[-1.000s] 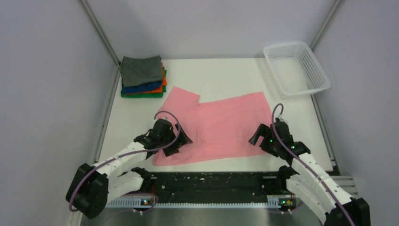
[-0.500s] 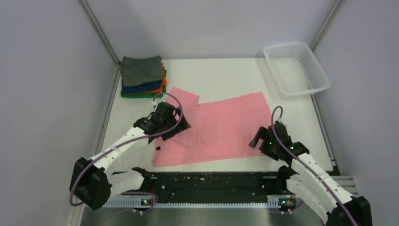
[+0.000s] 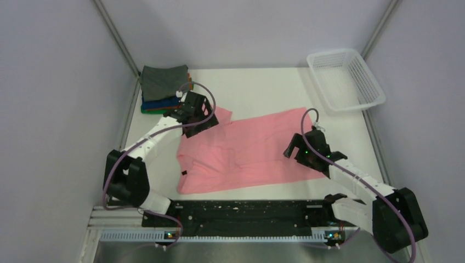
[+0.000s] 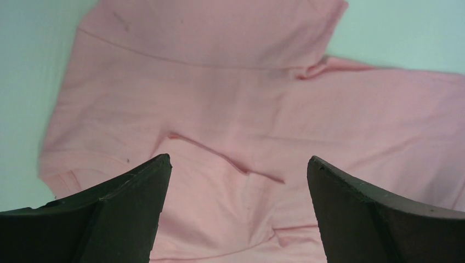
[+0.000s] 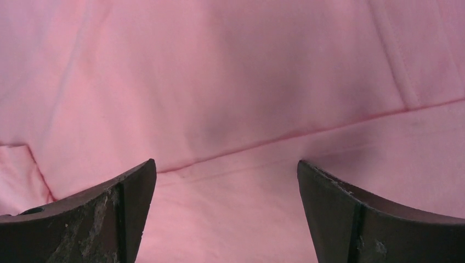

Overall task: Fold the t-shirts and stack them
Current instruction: Grab the side of the flattened tshirt furthest away from the robot with both arms

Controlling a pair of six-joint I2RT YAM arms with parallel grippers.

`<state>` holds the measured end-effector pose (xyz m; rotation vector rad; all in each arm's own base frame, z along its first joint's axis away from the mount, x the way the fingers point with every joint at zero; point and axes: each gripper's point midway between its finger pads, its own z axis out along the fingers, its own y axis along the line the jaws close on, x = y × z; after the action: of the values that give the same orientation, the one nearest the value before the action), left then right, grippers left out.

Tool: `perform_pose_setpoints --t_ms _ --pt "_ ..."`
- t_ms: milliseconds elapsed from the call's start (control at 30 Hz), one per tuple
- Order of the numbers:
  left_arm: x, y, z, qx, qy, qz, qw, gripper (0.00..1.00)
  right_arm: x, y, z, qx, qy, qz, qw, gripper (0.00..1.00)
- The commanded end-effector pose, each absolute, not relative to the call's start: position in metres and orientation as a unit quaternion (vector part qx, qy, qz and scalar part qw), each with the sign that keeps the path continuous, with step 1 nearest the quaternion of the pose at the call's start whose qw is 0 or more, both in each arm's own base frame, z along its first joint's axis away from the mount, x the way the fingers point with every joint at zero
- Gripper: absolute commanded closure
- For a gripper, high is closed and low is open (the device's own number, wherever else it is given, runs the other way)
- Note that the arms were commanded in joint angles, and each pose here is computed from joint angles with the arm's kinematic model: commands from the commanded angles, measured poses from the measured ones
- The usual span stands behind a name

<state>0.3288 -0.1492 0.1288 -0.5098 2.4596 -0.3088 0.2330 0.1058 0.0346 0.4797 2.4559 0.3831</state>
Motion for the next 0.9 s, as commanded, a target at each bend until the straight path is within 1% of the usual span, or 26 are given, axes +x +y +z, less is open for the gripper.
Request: perform_pose_setpoints --t_ms 0,133,167,267,333,433,600,700,800,867 --pt "0.371 -0.135 0.131 -0.183 0.929 -0.088 0.310 0.01 0.243 0.103 0.036 0.176 0.918 0.134 0.328 0.01" --pt "0.411 -0.130 0.114 -0.174 0.940 -0.065 0.288 0.01 0.220 0.092 0.026 0.181 0.924 0.121 0.313 0.01" --pt "0.421 -0.126 0.110 -0.174 0.942 -0.057 0.281 0.02 0.209 0.090 0.021 0.182 0.930 0.116 0.297 0.01" --pt "0.448 -0.116 0.093 -0.175 0.947 -0.034 0.266 0.04 0.191 0.089 0.021 0.187 0.934 0.124 0.278 0.01" --pt "0.463 -0.110 0.082 -0.178 0.949 -0.019 0.260 0.05 0.187 0.088 0.024 0.189 0.932 0.127 0.280 0.01" --pt "0.485 -0.102 0.068 -0.181 0.949 -0.003 0.258 0.08 0.193 0.090 0.039 0.181 0.926 0.138 0.300 0.01" --pt "0.520 -0.098 0.062 -0.170 0.948 0.013 0.267 0.13 0.215 0.103 0.076 0.158 0.911 0.172 0.340 0.01" --pt "0.541 -0.098 0.065 -0.165 0.942 0.017 0.293 0.15 0.228 0.108 0.094 0.152 0.897 0.188 0.369 0.01" --pt "0.555 -0.097 0.064 -0.161 0.937 0.023 0.309 0.17 0.235 0.112 0.102 0.150 0.890 0.199 0.382 0.01" --pt "0.560 -0.098 0.060 -0.157 0.937 0.023 0.311 0.23 0.236 0.112 0.102 0.151 0.889 0.199 0.385 0.01"
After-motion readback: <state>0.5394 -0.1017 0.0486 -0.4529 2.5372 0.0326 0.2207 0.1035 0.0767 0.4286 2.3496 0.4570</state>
